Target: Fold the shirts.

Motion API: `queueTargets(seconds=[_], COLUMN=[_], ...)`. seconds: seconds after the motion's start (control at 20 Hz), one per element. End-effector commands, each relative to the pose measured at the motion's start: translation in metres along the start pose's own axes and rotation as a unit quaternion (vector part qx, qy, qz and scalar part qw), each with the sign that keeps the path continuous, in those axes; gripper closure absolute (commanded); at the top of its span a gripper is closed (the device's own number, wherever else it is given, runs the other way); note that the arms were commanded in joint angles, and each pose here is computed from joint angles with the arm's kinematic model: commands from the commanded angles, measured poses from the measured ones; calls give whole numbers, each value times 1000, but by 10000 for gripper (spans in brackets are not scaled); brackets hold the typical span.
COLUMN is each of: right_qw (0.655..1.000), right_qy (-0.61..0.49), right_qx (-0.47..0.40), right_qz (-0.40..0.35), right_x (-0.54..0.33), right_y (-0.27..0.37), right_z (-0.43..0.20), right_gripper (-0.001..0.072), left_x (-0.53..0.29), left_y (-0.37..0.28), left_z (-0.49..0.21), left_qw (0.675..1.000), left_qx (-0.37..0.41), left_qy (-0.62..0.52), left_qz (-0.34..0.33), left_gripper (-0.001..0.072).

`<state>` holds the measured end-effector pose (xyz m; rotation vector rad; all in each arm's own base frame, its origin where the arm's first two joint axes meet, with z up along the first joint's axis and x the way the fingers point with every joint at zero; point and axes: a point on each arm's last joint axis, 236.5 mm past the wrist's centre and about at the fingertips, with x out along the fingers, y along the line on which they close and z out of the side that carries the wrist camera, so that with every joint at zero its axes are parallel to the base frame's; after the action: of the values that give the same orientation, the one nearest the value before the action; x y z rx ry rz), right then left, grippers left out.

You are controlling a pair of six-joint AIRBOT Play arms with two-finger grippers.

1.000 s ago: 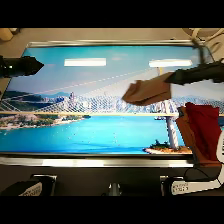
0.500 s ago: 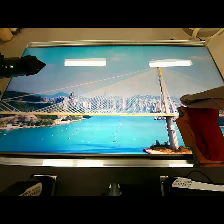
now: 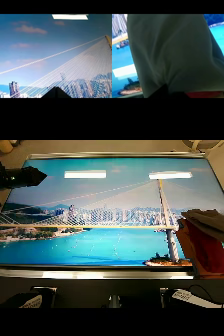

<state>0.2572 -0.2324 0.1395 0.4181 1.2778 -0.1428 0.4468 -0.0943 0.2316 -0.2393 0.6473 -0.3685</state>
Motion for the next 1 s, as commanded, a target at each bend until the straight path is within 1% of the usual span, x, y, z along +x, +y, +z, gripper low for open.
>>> queueTargets(seconds=[0.0,0.1,0.15,0.25,0.4,0.45,0.5,0.55,0.65,0.7,0.75,0.8,0.85,0.9,0.95], right_qw=[987,975,971,967,966,968,969,972,974,976,974,963,942,919,894], right_qy=[134,197,217,242,243,234,225,212,171,122,50,-21,-102,-171,-234], right_qx=[19,35,38,37,35,33,30,8,-27,-38,-56,-88,-133,-175,-221], right_qz=[-81,-99,-90,-75,-77,-84,-94,-105,-146,-178,-215,-255,-291,-310,-312], right_x=[22,34,43,62,78,80,81,81,64,48,23,-6,-39,-66,-85], right_y=[-30,-38,-36,-34,-39,-43,-48,-55,-73,-82,-89,-87,-71,-43,-1], right_z=[-79,-121,-133,-148,-154,-150,-146,-139,-112,-85,-44,-1,49,91,127], right_gripper=[693,693,693,692,689,597,215,13,3,3,5,8,13,25,27], left_x=[0,0,0,1,1,1,0,0,-4,-9,-15,-20,-22,-20,-14], left_y=[-1,0,0,-2,-2,-2,-2,-3,-5,-8,-11,-13,-10,0,18], left_z=[1,2,2,1,1,1,1,1,8,17,29,44,54,60,62], left_qw=[1000,1000,1000,1000,1000,1000,1000,1000,1000,1000,999,997,996,993,989], left_qx=[4,3,3,5,5,5,5,5,10,21,32,39,57,78,87], left_qy=[-2,-4,-4,-3,-3,-3,-3,-3,-11,-23,-41,-62,-72,-71,-63], left_qz=[0,0,0,-2,-2,-2,-2,-2,-3,-3,-3,1,16,49,99], left_gripper=[680,680,680,681,681,680,680,680,681,682,683,683,684,684,684])
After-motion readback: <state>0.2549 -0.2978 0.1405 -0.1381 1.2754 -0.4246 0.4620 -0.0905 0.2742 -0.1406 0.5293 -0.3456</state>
